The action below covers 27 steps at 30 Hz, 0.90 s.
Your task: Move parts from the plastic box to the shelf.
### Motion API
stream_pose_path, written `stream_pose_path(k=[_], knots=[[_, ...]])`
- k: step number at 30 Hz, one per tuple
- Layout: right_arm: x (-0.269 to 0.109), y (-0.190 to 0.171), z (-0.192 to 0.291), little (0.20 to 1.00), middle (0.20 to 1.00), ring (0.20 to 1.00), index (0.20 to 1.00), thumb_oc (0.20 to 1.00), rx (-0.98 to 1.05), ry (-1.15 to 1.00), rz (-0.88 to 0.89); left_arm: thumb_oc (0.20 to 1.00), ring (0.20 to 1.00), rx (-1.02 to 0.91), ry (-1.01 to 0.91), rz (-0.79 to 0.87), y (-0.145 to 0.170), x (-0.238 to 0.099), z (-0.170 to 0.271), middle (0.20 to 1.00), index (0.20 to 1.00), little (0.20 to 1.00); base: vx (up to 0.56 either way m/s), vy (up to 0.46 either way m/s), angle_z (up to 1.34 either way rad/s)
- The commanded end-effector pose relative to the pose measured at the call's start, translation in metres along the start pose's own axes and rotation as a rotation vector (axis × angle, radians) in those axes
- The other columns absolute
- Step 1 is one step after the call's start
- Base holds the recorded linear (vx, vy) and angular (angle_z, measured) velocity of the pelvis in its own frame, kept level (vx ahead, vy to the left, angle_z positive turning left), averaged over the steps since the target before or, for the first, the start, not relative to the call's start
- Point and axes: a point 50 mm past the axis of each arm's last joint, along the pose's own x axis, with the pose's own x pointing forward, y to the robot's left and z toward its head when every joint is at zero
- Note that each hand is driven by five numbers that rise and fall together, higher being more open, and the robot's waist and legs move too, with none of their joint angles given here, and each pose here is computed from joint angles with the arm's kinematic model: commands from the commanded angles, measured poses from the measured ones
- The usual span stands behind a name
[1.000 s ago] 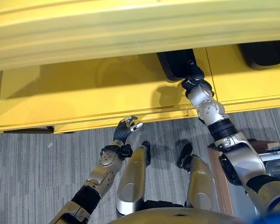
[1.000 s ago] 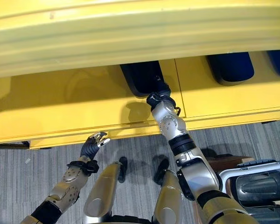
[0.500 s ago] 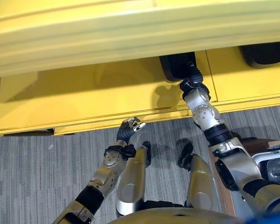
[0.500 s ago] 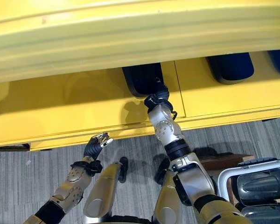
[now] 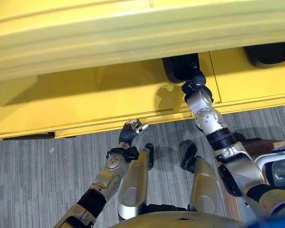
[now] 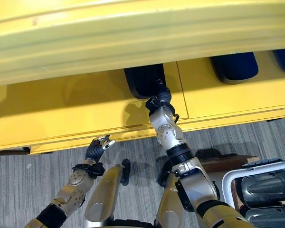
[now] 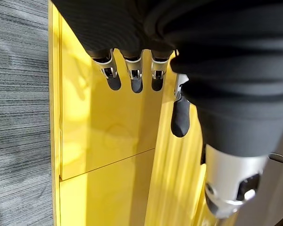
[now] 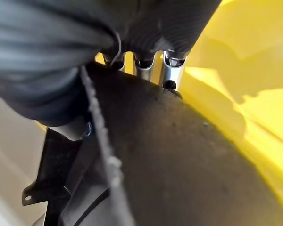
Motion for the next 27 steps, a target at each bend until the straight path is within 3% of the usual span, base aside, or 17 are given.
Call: stream_pose_path(k=[1,20,27], knots=[[-0.005,-0.069,-0.051,1.000,1.000,1.000,1.000,1.000,-0.046,0.187,-0.263,1.000,1.000,-0.042,-0.124,-0.090,-0.025,0.001,0.021,1.000,1.000,1.000,0.00,0.000,0.00],[-0.014,-0.066,-0.064,1.000,1.000,1.000,1.000,1.000,0.009,0.207,-0.230,1.000,1.000,-0.061,-0.115,-0.096,-0.028,0.001,0.019,1.000,1.000,1.000,0.00,-0.001,-0.01],[-0.014,-0.066,-0.056,1.000,1.000,1.000,1.000,1.000,-0.198,0.120,-0.192,1.000,1.000,-0.056,-0.120,-0.094,-0.025,0.000,0.021,1.000,1.000,1.000,0.00,-0.013,-0.04]])
